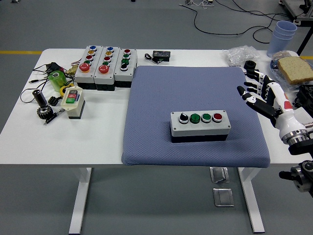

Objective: Pick up the button,place it on the desk,press the button,press the button

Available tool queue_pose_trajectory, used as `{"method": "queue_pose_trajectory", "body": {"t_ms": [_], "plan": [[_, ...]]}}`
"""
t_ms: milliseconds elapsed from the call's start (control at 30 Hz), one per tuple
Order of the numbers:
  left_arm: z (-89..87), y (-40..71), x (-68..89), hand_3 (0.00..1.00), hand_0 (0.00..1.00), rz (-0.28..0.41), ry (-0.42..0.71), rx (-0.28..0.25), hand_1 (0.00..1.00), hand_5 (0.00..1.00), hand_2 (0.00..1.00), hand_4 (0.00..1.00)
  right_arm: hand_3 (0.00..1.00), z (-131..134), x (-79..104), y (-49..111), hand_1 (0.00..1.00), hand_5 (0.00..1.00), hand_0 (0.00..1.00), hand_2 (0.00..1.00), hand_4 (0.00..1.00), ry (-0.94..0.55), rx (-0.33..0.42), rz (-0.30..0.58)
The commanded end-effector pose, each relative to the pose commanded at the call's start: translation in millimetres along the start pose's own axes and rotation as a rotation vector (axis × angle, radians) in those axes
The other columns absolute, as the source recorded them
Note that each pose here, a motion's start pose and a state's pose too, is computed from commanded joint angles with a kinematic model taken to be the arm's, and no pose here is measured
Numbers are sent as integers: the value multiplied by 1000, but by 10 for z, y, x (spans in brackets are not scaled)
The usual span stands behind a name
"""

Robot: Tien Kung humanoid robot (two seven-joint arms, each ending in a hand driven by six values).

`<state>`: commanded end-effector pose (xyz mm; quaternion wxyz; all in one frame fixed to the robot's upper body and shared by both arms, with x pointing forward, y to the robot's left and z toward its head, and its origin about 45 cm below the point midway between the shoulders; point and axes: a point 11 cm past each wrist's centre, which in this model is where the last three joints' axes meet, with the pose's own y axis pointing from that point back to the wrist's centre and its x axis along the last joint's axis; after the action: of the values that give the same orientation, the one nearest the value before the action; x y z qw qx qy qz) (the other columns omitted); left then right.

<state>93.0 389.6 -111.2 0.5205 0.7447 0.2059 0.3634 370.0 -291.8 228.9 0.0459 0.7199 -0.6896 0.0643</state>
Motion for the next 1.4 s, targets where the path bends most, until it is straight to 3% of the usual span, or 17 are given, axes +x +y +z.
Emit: {"method": "queue_pose_trajectory", "body": {"t_ms": [533,1400], "plan": [[-33,-5,-46,561,644,-9,-6,5,606,858,603,310,734,386,16,102,688,375,722,746,750,-614,-258,81],[5,0,-17,565,645,-4,7,-4,606,862,603,309,694,425,3,107,661,331,704,718,710,-645,-275,80]]}}
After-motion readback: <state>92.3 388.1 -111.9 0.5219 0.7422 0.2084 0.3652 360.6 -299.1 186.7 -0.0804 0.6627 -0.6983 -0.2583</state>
